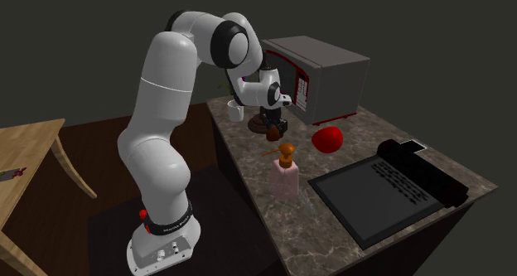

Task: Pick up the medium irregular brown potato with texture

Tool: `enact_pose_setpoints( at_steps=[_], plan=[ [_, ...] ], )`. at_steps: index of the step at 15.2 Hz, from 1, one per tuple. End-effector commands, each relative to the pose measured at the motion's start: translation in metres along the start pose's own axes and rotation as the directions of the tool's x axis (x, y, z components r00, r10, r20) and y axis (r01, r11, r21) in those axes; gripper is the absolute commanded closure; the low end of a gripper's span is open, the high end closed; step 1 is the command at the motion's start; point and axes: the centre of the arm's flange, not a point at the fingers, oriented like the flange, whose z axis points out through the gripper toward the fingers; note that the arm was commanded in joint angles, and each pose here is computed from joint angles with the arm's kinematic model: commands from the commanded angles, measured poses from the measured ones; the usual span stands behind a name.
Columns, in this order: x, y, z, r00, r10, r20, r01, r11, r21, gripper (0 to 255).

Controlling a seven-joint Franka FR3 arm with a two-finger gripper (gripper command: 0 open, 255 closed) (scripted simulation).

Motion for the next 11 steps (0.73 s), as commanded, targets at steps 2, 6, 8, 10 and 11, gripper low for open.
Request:
enact_pose_setpoints(
  at_steps=[2,6,8,10,11],
  plan=[
    [0.0,0.0,0.0,1.0,0.0,0.0,0.0,1.0,0.0,255],
    [0.0,0.001,-0.005,1.0,0.0,0.0,0.0,1.0,0.0,255],
    [0.002,0.001,-0.016,1.0,0.0,0.0,0.0,1.0,0.0,255],
    [0.003,0.002,-0.026,1.0,0.0,0.0,0.0,1.0,0.0,255],
    [0.003,0.003,-0.031,1.0,0.0,0.0,0.0,1.0,0.0,255]
  ],
)
